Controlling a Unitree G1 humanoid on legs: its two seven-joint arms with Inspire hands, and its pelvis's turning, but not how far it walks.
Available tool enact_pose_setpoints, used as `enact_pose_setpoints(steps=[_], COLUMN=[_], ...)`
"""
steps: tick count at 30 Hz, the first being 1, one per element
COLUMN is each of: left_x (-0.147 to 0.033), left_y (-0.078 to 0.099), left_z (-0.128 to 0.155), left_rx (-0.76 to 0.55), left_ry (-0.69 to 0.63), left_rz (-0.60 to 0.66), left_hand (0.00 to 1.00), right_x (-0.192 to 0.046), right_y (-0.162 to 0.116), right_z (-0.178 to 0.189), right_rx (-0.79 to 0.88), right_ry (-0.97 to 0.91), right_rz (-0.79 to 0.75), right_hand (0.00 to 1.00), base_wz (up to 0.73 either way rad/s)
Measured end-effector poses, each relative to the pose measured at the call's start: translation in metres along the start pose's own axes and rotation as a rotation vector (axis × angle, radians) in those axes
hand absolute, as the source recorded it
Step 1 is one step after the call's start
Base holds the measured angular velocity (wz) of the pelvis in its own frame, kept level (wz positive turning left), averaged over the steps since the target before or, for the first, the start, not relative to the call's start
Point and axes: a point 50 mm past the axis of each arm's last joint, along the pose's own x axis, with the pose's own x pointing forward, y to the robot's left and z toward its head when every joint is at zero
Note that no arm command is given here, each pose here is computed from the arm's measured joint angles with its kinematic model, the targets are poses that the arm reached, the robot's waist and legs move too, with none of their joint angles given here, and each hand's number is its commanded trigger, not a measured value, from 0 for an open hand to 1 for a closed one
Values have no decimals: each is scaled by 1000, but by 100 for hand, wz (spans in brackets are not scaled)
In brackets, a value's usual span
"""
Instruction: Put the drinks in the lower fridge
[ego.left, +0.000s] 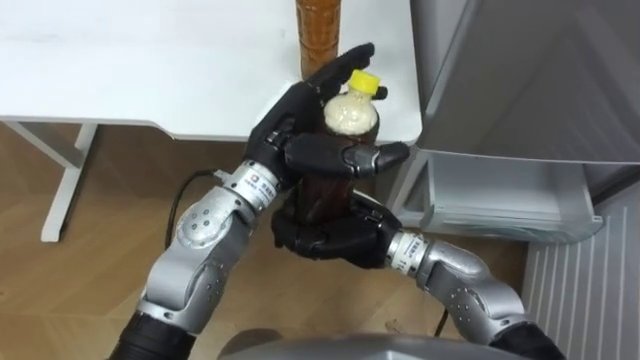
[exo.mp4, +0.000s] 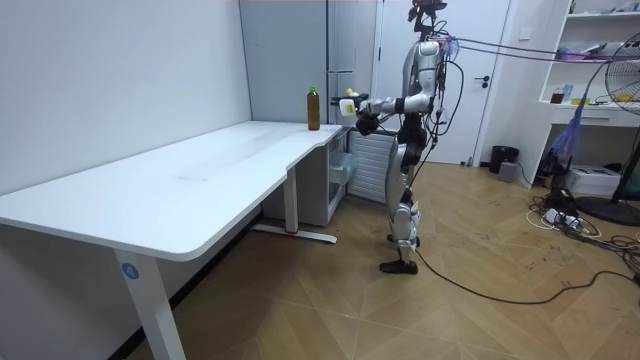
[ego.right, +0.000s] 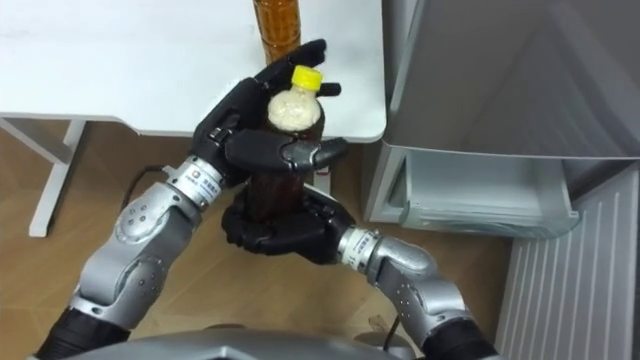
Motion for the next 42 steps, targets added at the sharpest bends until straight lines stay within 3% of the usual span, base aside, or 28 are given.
enact_pose_setpoints(steps=[6, 23, 30, 42], left_x=[-2, -3, -6, -6], left_y=[7, 7, 9, 11], left_z=[-9, -11, -12, -9], left_rx=[-161, -267, -392, -446], left_ry=[15, 3, -2, -23], left_rz=[26, 27, 27, 17], left_hand=[0, 0, 0, 0], right_x=[1, 1, -1, -4], right_y=[0, 0, 1, 0], right_z=[-1, 4, 8, 12], right_rx=[24, 22, 14, 25], right_ry=[27, 31, 30, 17], right_rz=[9, 27, 44, 65], right_hand=[100, 100, 100, 100], base_wz=[0, 0, 0, 1])
